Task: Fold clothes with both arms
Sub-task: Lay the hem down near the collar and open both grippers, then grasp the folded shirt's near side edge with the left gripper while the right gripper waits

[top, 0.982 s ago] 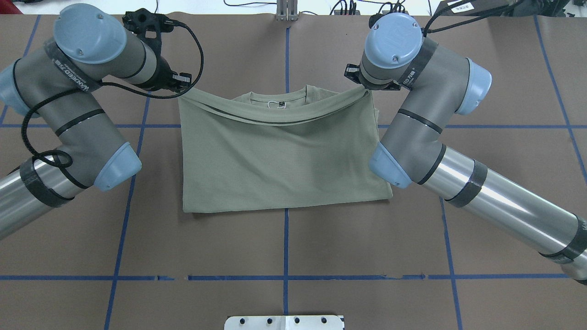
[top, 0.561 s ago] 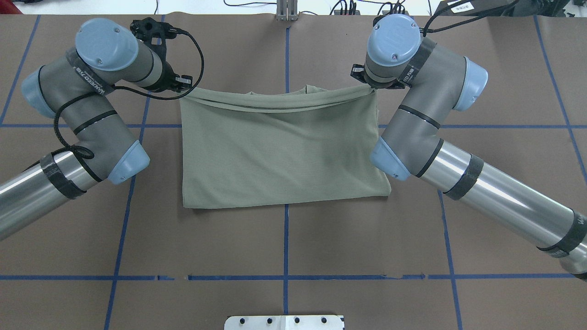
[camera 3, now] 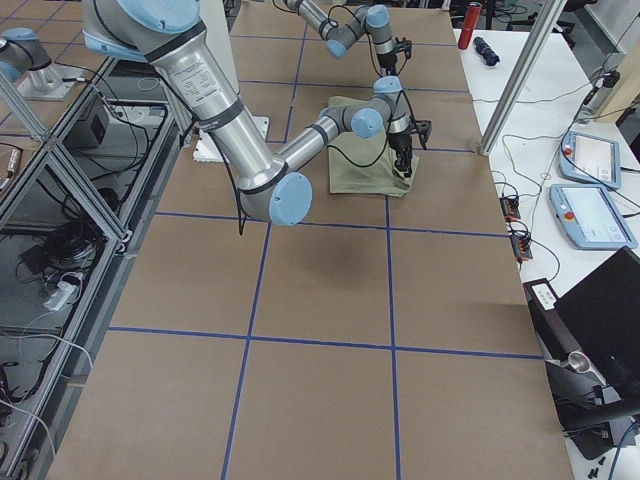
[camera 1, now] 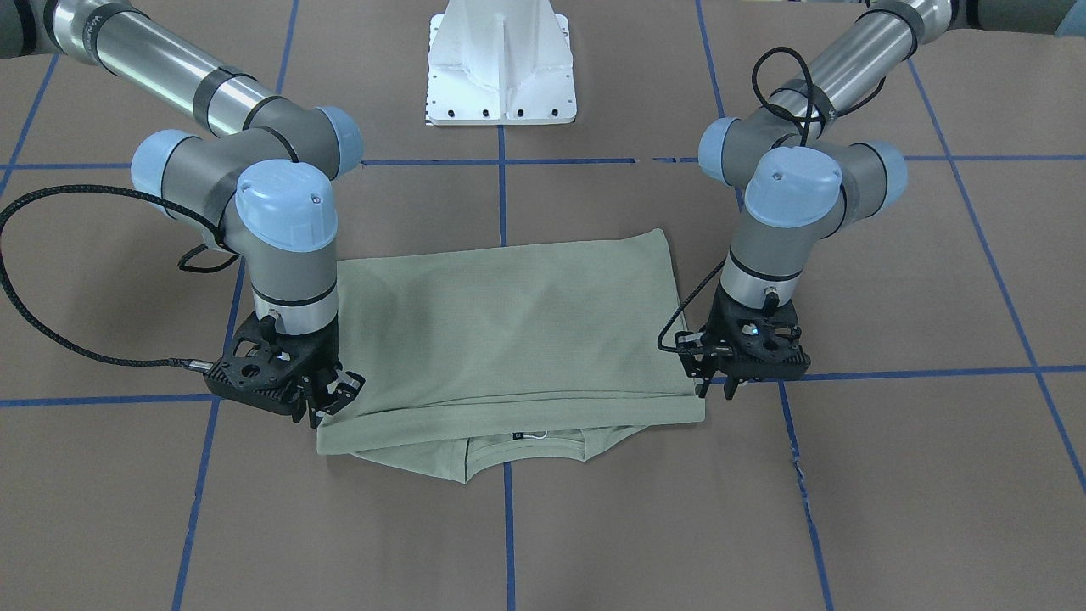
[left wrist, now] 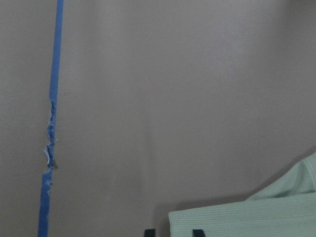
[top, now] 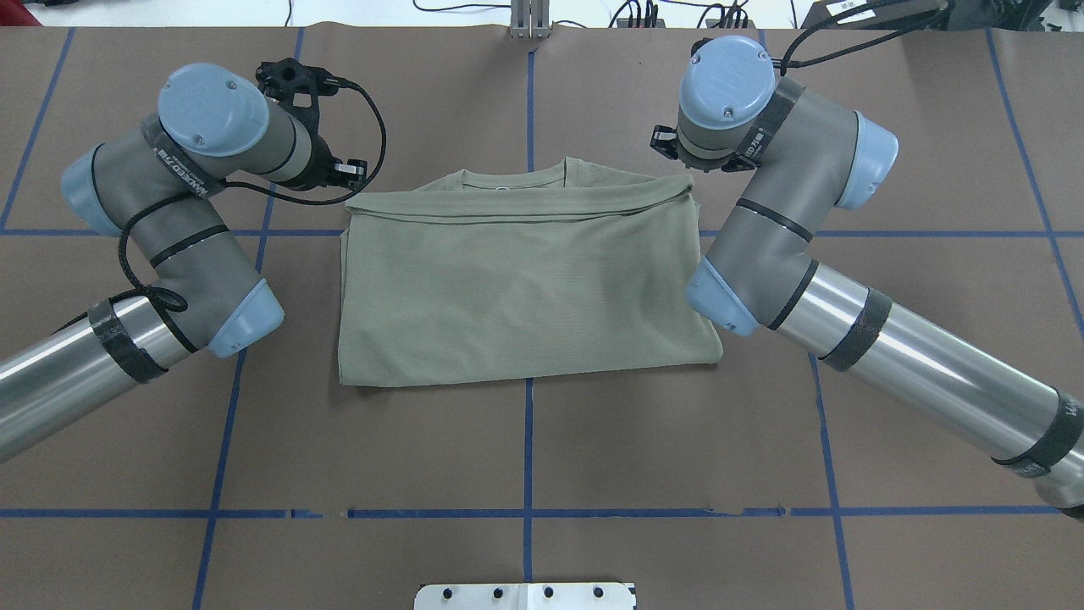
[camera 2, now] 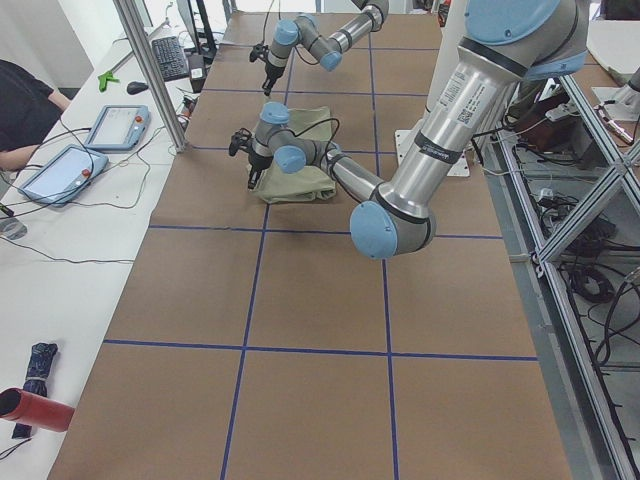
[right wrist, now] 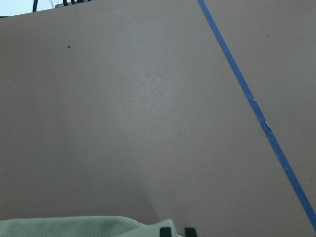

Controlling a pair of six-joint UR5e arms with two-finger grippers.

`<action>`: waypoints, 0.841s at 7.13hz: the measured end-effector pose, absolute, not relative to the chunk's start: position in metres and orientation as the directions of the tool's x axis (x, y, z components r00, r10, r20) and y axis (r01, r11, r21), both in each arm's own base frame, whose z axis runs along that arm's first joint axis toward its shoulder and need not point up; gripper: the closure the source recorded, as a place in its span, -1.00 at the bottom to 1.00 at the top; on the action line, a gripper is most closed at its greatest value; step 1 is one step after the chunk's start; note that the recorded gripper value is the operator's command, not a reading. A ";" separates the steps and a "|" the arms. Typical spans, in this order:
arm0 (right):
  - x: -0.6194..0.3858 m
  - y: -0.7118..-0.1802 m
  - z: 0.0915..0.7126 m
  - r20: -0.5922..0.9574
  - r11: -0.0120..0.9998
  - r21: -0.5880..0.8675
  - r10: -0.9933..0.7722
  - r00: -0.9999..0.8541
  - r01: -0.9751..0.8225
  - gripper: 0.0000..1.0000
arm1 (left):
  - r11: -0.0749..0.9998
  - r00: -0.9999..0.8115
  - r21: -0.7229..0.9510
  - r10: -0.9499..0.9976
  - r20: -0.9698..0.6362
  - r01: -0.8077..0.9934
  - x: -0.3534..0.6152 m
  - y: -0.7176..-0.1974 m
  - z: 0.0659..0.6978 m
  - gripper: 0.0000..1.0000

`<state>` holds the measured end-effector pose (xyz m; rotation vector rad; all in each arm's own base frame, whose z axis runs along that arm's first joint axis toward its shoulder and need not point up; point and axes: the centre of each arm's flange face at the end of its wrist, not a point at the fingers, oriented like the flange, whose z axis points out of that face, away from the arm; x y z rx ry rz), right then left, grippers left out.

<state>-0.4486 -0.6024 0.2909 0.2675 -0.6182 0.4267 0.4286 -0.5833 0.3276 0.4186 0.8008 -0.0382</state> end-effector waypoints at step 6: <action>-0.387 -0.595 0.285 0.671 0.956 0.159 0.080 0.738 -0.247 -1.00 | 0.943 0.554 0.255 0.099 -0.827 0.212 0.429 -0.418 0.312 -0.75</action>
